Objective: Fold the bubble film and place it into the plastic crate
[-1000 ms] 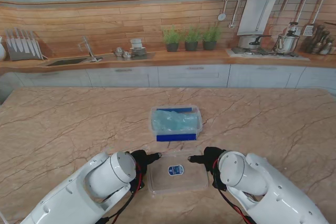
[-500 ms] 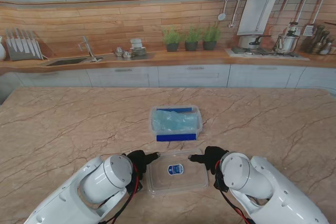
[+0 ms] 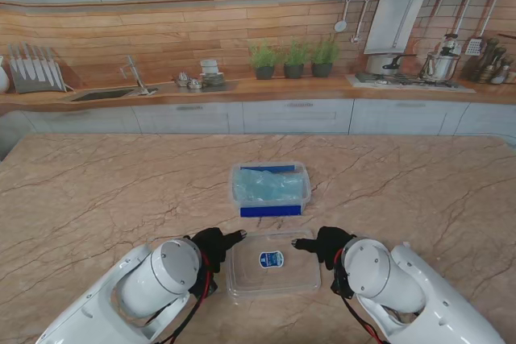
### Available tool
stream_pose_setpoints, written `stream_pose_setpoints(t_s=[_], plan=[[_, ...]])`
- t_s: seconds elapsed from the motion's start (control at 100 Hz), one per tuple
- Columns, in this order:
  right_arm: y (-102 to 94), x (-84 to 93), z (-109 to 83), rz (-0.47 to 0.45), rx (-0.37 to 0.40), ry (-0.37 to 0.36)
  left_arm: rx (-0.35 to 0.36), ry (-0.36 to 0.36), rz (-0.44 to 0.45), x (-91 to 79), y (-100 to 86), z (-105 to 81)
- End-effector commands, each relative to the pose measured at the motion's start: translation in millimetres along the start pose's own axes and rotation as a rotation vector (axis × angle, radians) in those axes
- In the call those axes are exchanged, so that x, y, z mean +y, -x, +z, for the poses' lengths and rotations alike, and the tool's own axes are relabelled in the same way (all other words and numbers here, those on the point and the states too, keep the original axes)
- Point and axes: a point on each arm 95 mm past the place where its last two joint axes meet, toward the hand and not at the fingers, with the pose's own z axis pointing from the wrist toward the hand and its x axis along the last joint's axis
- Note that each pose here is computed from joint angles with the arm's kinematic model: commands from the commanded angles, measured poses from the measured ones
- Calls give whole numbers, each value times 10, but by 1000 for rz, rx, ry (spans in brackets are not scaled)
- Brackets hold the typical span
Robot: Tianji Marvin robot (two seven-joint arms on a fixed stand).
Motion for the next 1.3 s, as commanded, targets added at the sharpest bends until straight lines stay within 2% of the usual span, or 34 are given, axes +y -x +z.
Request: stream_pose_setpoints(t_s=[0.0,0.36,0.76,1.06,1.29], plan=[[-160,-78,-61,15,62,-15,47,27,-14,81,-114,-63],[-249,53,-186,20,127,17,104,2,-48,15,-179,-127],[-404,236,-233,-1,157,47,184,-52,-64,-116,-267,-243],[-535,460,-188,15,174,46,206,-85,-74,-325,-387,-261],[-662,698,-130,14,188,52,220,-103,-79,-532,-522,-192]])
